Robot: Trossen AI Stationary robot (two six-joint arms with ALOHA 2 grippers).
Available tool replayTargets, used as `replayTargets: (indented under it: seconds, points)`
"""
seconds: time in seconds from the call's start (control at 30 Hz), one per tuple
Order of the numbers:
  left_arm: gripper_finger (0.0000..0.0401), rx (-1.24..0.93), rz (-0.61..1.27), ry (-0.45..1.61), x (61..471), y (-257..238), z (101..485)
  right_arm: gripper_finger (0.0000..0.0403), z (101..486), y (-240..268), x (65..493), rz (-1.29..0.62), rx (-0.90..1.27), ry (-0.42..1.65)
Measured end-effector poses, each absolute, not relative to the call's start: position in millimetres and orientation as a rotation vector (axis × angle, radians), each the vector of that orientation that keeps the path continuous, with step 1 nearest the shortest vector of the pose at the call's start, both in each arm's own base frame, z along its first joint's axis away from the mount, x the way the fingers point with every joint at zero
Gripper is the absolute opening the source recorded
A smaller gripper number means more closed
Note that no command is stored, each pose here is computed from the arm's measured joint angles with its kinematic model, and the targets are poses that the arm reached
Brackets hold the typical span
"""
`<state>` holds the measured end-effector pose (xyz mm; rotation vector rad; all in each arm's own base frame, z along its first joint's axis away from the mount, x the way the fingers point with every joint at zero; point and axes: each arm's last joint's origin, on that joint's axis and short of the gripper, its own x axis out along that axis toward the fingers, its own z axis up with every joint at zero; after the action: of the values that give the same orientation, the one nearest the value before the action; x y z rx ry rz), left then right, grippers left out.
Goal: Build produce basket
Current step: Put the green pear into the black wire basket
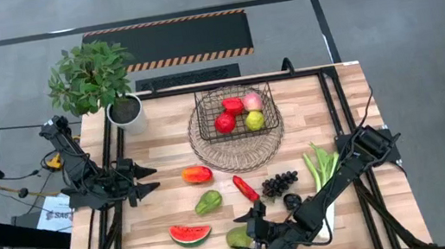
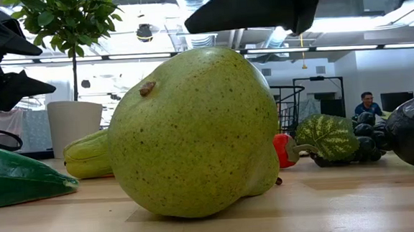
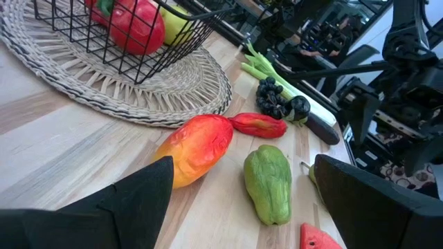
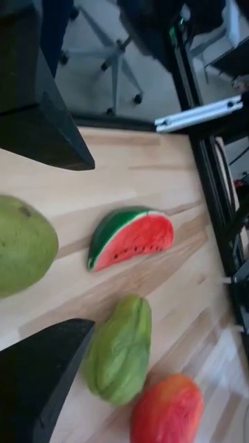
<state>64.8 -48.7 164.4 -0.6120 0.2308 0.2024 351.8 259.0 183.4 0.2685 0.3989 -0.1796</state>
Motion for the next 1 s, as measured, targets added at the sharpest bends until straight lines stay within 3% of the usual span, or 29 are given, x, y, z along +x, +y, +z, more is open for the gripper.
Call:
replayTargets:
  seconds: [0.3,0.5,1.0]
  points:
    - [0.0334,-0.613,0.203,0.230,65.0,-48.9,164.1,0.0384,178.7,257.8,350.1,-0.165,0.277,0.398]
    - [0.0334,-0.613,0.203,0.230,65.0,-48.9,163.9,0.0384,151.3,269.3,363.9,-0.129,0.275,0.368]
    - [0.0334,-0.621,0.207,0.221,65.2,-49.0,164.2,0.0384,117.7,272.0,367.8,-0.205,0.187,0.520]
